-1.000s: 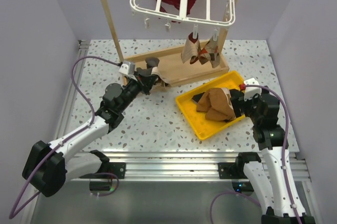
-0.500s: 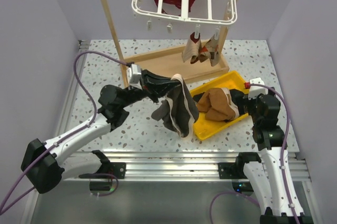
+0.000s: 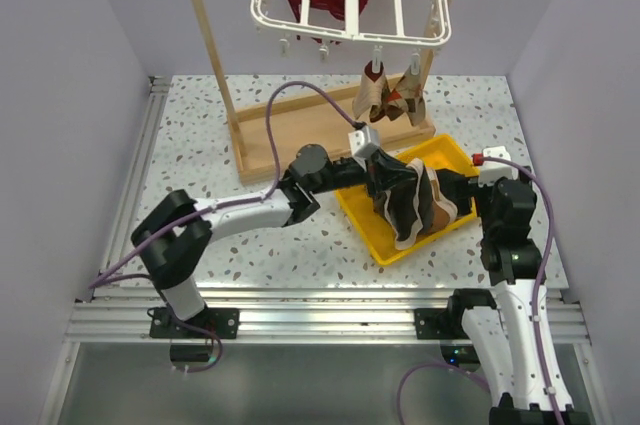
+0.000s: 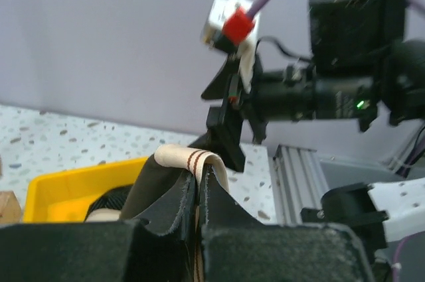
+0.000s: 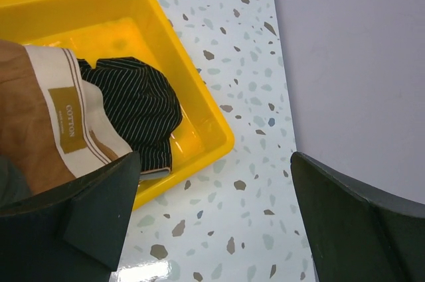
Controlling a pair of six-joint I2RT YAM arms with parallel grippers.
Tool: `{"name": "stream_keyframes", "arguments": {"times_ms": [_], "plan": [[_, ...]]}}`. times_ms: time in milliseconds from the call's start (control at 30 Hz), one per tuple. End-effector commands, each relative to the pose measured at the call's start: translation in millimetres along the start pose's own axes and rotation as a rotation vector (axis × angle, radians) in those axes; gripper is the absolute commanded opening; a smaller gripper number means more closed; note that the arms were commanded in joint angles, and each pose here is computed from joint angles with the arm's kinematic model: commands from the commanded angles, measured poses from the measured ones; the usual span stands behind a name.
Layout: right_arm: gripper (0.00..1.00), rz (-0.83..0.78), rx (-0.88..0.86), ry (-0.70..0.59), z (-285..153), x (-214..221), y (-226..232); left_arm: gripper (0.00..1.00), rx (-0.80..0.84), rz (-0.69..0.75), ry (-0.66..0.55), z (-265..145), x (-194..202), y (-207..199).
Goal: Remove the underwear clipped to the hanger
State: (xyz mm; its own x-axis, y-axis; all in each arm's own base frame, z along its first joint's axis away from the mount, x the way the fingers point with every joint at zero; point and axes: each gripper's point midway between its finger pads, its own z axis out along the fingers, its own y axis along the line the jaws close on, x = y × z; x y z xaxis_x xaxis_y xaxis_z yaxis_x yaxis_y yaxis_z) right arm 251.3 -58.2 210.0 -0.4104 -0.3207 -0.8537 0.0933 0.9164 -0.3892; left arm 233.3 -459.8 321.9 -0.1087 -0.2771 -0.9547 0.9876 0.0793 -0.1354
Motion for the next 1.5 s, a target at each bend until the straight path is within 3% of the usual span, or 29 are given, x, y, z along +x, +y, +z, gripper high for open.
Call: {"name": "stream_keyframes", "arguments": {"times_ms": [0,200,333,400,433,467,567,733,767,833,933,1000,1033,1067,1233,1367,1467], "plan": [[0.99,0.042,0.080,-0.044,-1.8,-9.9,-15.6,0.00,-0.047,0.103,0.092,14.7,54.4,16.1],[0.99,0.051,0.085,-0.045,-1.5,-9.4,-16.6,0.04,-0.221,0.070,0.302,-29.0,173.4,39.0],[0.99,0.052,0.079,-0.044,-1.3,-9.7,-15.8,0.14,-0.342,0.067,0.381,-58.8,208.7,53.0],[0.99,0.053,0.080,-0.042,-1.2,-10.0,-16.2,0.29,-0.382,0.086,0.367,-65.4,201.5,52.5],[0.99,0.056,0.082,-0.042,-1.2,-9.9,-16.2,0.29,-0.394,0.102,0.355,-66.3,195.3,50.9],[0.99,0.061,0.088,-0.038,-1.1,-9.2,-17.2,0.42,-0.425,0.135,0.310,-64.3,174.4,51.2],[0.99,0.074,0.092,-0.031,-1.0,-9.0,-17.5,0.62,-0.425,0.184,0.269,-58.5,140.9,43.1],[0.99,0.088,0.054,-0.025,-2.5,-12.2,-12.2,0.81,-0.400,0.195,0.190,-55.2,86.8,26.3],[0.99,0.094,0.047,-0.018,-1.7,-11.7,-10.8,0.92,-0.399,0.199,0.180,-58.0,72.9,22.1],[0.99,0.114,0.035,-0.010,-2.7,-15.2,-9.5,1.00,-0.412,0.204,0.168,-65.8,53.5,16.3],[0.99,0.183,0.090,-0.020,-4.6,-26.3,-20.7,1.00,-0.485,0.231,0.142,-88.5,26.8,15.4],[0.99,0.217,0.146,-0.022,-7.3,-37.6,-34.0,1.00,-0.543,0.242,0.186,-113.5,32.3,17.7],[0.99,0.210,0.138,-0.021,-9.2,-40.8,-34.5,1.00,-0.574,0.256,0.140,-126.9,9.7,13.2],[0.99,0.180,0.125,-0.024,-11.2,-44.3,-35.1,1.00,-0.670,0.255,0.186,-152.8,20.9,22.4],[0.99,0.158,0.126,-0.036,-16.8,-54.7,-40.6,1.00,-1.204,0.241,0.107,-287.3,-20.1,46.5],[0.99,0.279,0.217,-0.028,-11.0,-48.3,-48.6,1.00,-1.426,0.209,0.043,-365.2,-47.7,63.1],[0.99,0.355,0.307,-0.025,-9.2,-46.7,-60.0,1.00,-1.583,0.201,0.101,-410.0,-46.3,76.2]]}}
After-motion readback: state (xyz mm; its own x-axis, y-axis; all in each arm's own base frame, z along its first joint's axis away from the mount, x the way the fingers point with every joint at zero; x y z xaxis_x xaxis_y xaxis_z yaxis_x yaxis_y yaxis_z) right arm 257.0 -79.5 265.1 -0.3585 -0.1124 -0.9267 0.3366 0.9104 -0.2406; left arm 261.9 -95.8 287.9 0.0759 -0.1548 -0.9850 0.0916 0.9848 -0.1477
